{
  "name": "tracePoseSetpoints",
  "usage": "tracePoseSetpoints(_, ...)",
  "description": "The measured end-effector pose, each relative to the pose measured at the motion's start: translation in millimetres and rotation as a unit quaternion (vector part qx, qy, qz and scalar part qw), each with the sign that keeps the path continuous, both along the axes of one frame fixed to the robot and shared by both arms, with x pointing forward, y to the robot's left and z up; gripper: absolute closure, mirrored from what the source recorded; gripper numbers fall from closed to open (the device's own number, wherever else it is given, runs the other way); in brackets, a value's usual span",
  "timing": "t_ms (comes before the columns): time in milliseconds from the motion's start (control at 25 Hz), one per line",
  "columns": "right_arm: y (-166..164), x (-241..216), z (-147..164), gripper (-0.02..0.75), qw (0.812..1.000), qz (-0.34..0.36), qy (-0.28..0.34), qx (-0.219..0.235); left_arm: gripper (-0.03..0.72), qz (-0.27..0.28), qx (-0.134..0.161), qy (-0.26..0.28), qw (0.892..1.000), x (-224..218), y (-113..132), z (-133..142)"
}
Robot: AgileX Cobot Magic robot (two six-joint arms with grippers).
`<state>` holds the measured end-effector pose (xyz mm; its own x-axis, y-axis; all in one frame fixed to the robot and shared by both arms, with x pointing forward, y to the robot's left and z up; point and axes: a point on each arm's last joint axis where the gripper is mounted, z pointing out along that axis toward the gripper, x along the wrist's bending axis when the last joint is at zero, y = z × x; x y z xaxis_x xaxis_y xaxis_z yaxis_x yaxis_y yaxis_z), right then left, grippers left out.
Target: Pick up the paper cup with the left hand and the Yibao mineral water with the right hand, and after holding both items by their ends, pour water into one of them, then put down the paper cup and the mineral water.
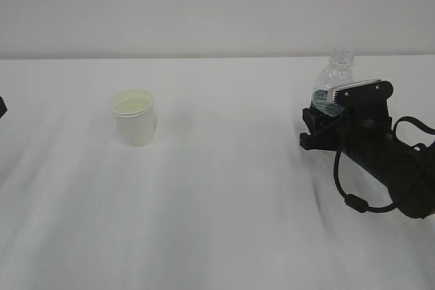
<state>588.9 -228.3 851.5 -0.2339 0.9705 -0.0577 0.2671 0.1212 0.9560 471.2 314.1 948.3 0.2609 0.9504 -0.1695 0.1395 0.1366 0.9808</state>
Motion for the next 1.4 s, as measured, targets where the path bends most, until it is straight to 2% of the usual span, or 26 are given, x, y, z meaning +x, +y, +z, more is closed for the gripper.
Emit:
tracePoseSetpoints(480,-0.9,-3.6,-7.0,0.333,1.0,-0.005,-0.02,0.019,0.347,0.0,0.0,0.0,1.0,0.0,0.0,0.0)
tracePoseSetpoints(1040,0.2,-5.1,-11.4,0.332,1.0,0.003,0.005,0.013,0.347,-0.011,0.004,0.001,1.0,-0.6,-1.9,-0.4)
tracePoseSetpoints(1400,1.1,-5.3,-11.4,0.281,1.0,0.008,0.005,0.012,0.347,-0.018,0.007,0.002,1.0,-1.0,-3.1,-0.7)
